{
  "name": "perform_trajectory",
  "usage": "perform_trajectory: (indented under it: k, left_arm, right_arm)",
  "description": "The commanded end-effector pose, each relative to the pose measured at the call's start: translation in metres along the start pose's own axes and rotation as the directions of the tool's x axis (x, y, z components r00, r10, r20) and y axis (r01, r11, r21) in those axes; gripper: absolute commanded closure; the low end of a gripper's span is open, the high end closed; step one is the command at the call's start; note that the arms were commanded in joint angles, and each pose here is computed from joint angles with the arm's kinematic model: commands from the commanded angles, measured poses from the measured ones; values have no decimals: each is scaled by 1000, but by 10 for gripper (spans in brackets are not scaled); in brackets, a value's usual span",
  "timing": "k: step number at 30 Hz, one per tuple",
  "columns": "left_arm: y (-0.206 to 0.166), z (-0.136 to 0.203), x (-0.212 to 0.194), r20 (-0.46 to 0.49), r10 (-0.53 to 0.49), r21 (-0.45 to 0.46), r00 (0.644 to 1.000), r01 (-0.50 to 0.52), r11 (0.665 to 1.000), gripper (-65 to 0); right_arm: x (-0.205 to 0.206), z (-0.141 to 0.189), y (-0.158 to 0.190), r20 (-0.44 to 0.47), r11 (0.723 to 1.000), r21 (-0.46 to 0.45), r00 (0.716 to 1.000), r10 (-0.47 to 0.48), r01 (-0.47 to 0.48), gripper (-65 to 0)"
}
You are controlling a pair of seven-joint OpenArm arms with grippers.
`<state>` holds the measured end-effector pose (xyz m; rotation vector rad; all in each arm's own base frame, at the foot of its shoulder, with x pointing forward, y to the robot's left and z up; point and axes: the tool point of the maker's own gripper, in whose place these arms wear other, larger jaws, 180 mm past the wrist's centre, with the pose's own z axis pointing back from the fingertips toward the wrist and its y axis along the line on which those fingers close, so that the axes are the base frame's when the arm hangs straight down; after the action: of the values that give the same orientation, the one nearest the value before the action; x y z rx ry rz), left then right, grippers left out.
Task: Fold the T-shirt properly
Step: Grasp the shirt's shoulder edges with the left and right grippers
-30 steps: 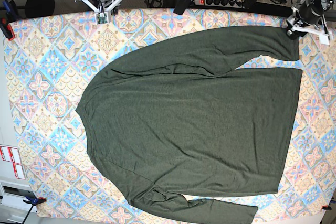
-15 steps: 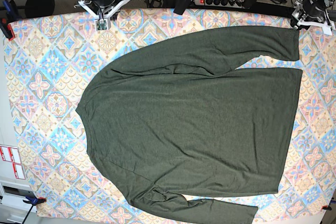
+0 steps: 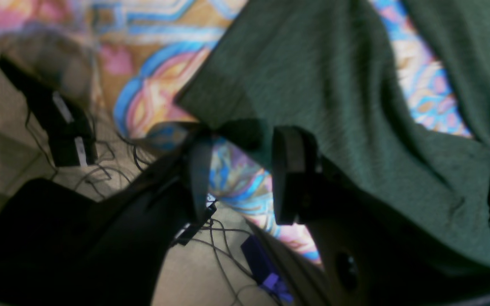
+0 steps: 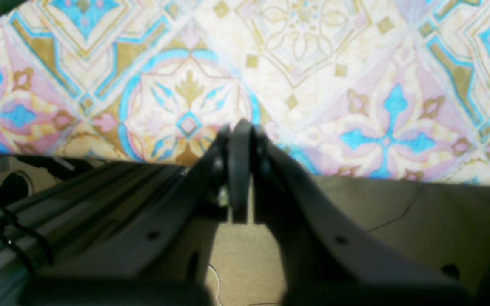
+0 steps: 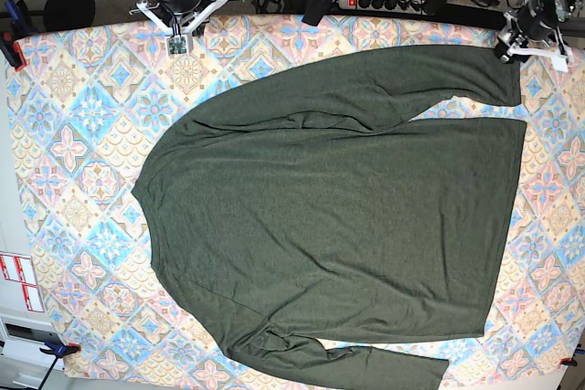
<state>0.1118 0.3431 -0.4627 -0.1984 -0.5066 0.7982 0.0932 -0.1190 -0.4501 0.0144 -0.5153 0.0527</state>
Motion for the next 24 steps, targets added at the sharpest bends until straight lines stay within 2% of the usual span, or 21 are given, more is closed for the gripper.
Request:
perform_trajectory:
  k: [1, 5, 11, 13, 17, 21, 24]
  left_arm:
    - [-6, 1, 6, 3, -20, -17, 1000, 20, 1000, -240]
    - [-4, -3, -6, -7, -38, 10, 999, 38, 999, -238]
    - [-10, -8, -9, -4, -32, 0, 999, 32, 999, -228]
    - [-12, -8, -9, -3, -37, -8, 999, 37, 999, -189]
    - [-25, -6, -8, 5, -96, -83, 995, 96, 992, -125]
    - [-34, -4, -9, 11, -143, -137, 990, 144, 980, 0]
    - [-34, -4, -9, 12, -147, -139, 989, 147, 979, 0]
  right_arm:
    - [6, 3, 0, 25, 1000, -1, 1000, 3, -3, 0]
    - [6, 3, 0, 25, 1000, -1, 1000, 3, -3, 0]
    - [6, 3, 0, 27, 1000, -1, 1000, 3, -3, 0]
    - [6, 3, 0, 27, 1000, -1, 1000, 3, -3, 0]
    - [6, 3, 0, 27, 1000, -1, 1000, 3, -3, 0]
    - [6, 3, 0, 27, 1000, -1, 1000, 3, -3, 0]
    - [10, 2, 0, 34, 1000, -1, 999, 3, -3, 0]
